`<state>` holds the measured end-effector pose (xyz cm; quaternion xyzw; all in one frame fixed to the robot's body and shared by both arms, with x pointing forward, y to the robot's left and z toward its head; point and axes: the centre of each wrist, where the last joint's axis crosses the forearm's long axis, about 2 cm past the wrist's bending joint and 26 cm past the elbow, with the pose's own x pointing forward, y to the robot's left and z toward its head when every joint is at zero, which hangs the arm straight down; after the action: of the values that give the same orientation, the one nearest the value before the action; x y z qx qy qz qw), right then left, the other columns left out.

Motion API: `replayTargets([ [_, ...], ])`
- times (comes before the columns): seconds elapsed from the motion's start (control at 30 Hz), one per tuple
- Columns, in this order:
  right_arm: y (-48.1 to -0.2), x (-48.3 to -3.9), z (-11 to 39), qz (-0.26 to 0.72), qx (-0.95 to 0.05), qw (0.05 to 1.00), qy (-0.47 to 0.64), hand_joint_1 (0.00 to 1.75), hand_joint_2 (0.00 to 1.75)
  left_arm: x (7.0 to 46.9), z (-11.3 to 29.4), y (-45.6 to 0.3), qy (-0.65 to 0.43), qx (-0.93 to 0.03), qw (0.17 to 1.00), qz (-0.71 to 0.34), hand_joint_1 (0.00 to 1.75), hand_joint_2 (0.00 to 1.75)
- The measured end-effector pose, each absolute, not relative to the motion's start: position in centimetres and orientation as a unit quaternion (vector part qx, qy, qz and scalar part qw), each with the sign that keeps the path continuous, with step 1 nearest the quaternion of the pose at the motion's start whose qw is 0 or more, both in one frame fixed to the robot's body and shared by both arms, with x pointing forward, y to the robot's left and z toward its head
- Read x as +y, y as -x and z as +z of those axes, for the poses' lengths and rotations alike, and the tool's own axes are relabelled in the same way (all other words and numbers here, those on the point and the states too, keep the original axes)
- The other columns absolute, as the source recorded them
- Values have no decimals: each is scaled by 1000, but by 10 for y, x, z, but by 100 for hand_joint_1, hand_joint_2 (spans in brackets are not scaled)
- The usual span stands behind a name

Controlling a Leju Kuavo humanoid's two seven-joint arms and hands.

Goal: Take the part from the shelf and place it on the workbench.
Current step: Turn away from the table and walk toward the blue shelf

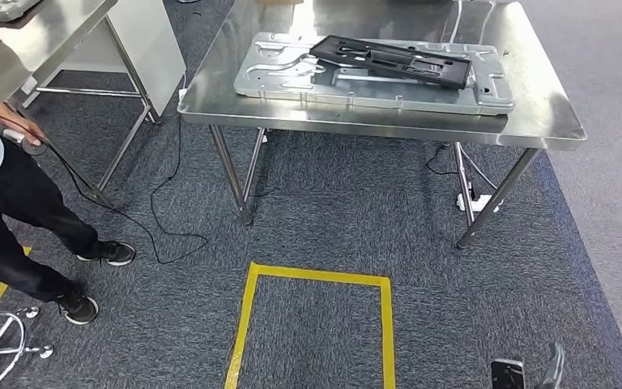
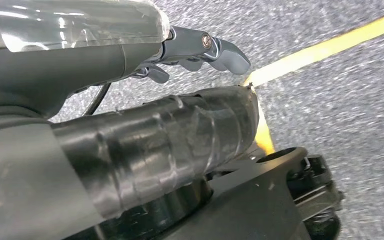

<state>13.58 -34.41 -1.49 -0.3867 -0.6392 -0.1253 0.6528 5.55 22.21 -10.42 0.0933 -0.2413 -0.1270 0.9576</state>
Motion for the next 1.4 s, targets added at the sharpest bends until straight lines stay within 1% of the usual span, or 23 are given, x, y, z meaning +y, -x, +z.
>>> replayTargets([
  [0.27, -104, -345, -66, -135, -531, 747, 375, 0, 0, 223, -104, -57, -96, -241, 958, -122, 0, 0],
  [0.4, -78, -339, -87, -152, -454, 795, 373, 0, 0, 223, -104, -57, -96, -241, 958, -119, 0, 0],
  [0.6, -57, -319, -100, -184, -347, 850, 351, 0, 0, 222, -104, -56, -96, -240, 959, -118, 0, 0],
  [0.77, -50, -304, -105, -207, -285, 878, 323, 0, 0, 222, -104, -57, -98, -242, 958, -118, 0, 0],
  [1.0, -44, -289, -107, -225, -241, 899, 289, 0, 0, 222, -104, -55, -102, -240, 958, -117, 0, 0],
  [1.2, -43, -275, -108, -227, -231, 908, 266, 0, 0, 223, -104, -56, -102, -241, 958, -117, 0, 0],
  [1.4, -43, -271, -108, -224, -228, 911, 261, 0, 0, 222, -104, -56, -102, -241, 958, -116, 0, 0],
])
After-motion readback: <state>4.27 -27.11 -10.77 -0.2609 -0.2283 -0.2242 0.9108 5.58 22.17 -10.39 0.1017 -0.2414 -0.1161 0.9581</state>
